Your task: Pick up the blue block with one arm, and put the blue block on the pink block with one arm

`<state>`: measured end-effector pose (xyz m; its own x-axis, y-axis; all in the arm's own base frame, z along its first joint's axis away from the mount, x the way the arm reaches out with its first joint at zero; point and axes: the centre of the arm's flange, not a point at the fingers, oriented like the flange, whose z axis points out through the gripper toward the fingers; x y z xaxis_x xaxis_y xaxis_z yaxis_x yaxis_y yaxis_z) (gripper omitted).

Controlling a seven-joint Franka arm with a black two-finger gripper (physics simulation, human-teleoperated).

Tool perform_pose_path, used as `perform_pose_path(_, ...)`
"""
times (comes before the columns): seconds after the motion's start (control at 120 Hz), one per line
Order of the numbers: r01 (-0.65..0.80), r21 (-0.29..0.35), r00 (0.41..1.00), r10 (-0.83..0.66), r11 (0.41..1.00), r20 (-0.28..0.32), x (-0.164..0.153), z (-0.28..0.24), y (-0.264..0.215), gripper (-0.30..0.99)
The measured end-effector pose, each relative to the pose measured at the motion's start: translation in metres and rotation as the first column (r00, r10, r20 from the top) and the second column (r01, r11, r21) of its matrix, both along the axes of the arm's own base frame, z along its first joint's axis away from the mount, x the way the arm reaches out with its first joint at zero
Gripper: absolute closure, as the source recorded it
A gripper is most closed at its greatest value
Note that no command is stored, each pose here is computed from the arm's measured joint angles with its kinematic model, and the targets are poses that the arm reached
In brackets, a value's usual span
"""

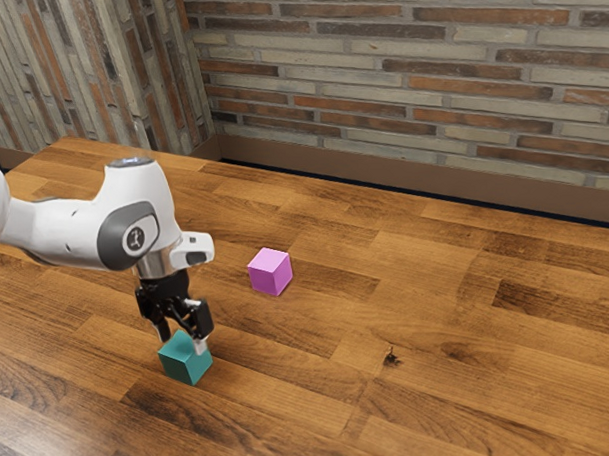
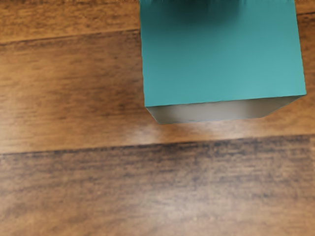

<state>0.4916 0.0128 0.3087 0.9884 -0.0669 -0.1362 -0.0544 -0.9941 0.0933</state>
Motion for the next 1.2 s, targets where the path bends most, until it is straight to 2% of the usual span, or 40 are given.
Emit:
perform_pose_path(0.775, -0.019, 0.015, 0.999, 0.02, 1.0, -0.03, 0.008, -0.036, 0.012, 0.1)
perform_pose_path(1.083, -0.066, -0.019, 0.997, 0.065, 0.998, -0.034, 0.007, -0.045, 0.014, 0.08)
perform_pose_path(1.2, -0.065, -0.022, 0.997, 0.064, 0.998, -0.041, 0.007, -0.047, 0.014, 0.12)
